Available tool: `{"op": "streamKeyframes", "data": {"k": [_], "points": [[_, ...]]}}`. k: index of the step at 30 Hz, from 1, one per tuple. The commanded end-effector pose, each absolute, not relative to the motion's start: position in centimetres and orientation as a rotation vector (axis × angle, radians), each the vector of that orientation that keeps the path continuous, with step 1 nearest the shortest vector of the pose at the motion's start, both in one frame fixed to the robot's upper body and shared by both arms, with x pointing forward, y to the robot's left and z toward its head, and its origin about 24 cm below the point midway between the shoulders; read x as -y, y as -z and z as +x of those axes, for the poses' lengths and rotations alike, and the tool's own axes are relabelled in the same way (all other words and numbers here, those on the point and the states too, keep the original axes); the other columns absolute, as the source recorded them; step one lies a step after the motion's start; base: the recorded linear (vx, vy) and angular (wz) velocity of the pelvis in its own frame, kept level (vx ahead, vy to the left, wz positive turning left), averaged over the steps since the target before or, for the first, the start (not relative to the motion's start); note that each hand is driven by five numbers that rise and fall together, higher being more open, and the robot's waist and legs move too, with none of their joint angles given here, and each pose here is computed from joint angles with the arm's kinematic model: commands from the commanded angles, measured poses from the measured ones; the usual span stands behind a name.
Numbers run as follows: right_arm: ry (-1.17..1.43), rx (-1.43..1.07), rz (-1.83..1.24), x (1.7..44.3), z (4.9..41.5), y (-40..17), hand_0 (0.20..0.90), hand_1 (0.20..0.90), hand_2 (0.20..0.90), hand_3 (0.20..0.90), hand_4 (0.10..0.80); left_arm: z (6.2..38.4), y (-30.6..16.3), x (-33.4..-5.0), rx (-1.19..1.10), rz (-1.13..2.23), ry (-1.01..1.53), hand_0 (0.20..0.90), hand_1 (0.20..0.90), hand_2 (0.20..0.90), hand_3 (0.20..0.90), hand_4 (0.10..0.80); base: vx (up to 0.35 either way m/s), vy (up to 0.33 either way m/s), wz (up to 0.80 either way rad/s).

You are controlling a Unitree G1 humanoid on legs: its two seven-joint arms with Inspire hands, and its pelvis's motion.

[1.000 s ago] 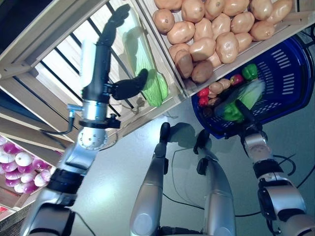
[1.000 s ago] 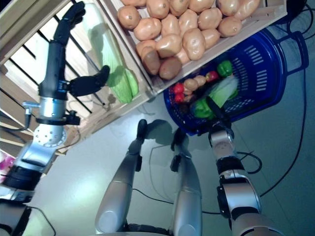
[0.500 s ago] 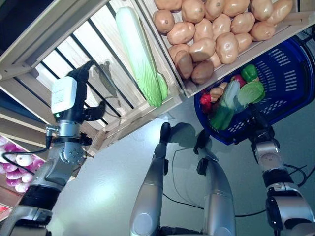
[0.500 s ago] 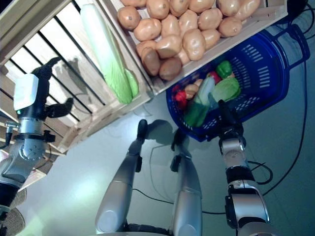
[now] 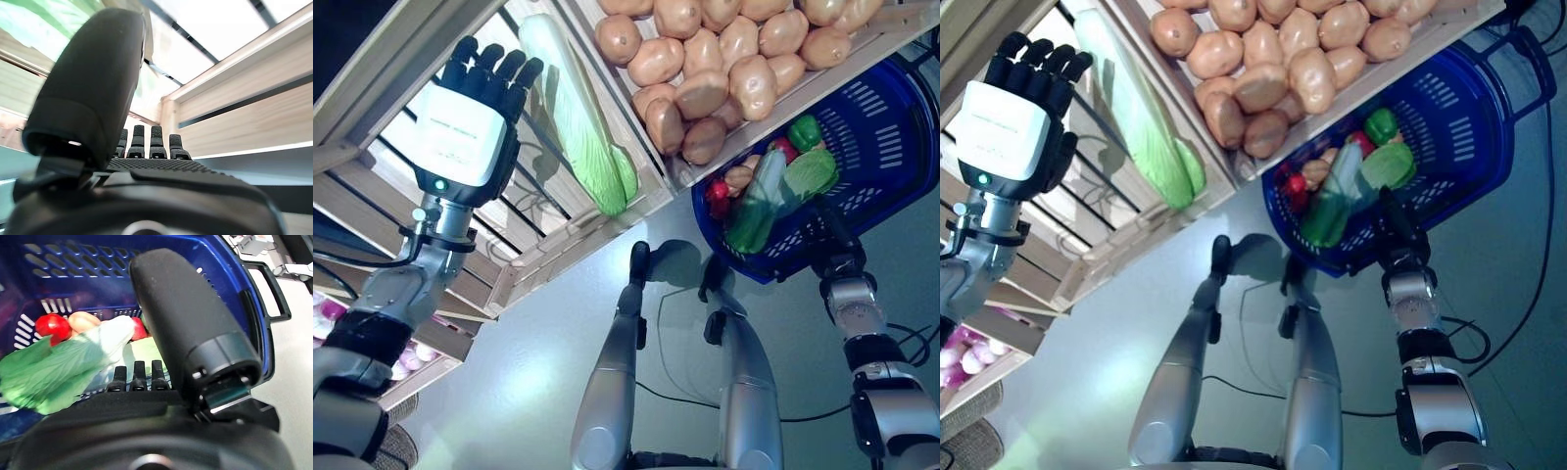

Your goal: Put vegetables into the basket

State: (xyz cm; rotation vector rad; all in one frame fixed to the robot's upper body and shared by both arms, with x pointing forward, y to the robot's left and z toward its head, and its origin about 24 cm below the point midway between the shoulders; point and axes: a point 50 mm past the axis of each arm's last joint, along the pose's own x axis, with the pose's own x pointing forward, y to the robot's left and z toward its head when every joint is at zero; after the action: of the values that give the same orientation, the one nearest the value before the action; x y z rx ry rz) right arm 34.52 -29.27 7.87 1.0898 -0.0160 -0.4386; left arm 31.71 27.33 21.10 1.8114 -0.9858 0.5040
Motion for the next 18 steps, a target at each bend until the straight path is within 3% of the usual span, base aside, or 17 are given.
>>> {"op": "streamKeyframes", "data": {"k": [1,18], "points": [[0.484,0.176,1.013,33.5,33.0,-10.4,0.9,0.9,0.9,0.9,0.8,31.5,-24.3,-26.8,1.174,1.746,-0.685,0.9,0.9,0.9,0.9,0.8,-0.015,0.038,0.0],[0.422,0.231,0.996,33.4,33.6,-12.0,0.9,0.9,0.9,0.9,0.8,33.3,-23.2,-26.5,1.016,1.787,-0.475,0.9,0.9,0.9,0.9,0.8,-0.001,0.007,-0.01]]}}
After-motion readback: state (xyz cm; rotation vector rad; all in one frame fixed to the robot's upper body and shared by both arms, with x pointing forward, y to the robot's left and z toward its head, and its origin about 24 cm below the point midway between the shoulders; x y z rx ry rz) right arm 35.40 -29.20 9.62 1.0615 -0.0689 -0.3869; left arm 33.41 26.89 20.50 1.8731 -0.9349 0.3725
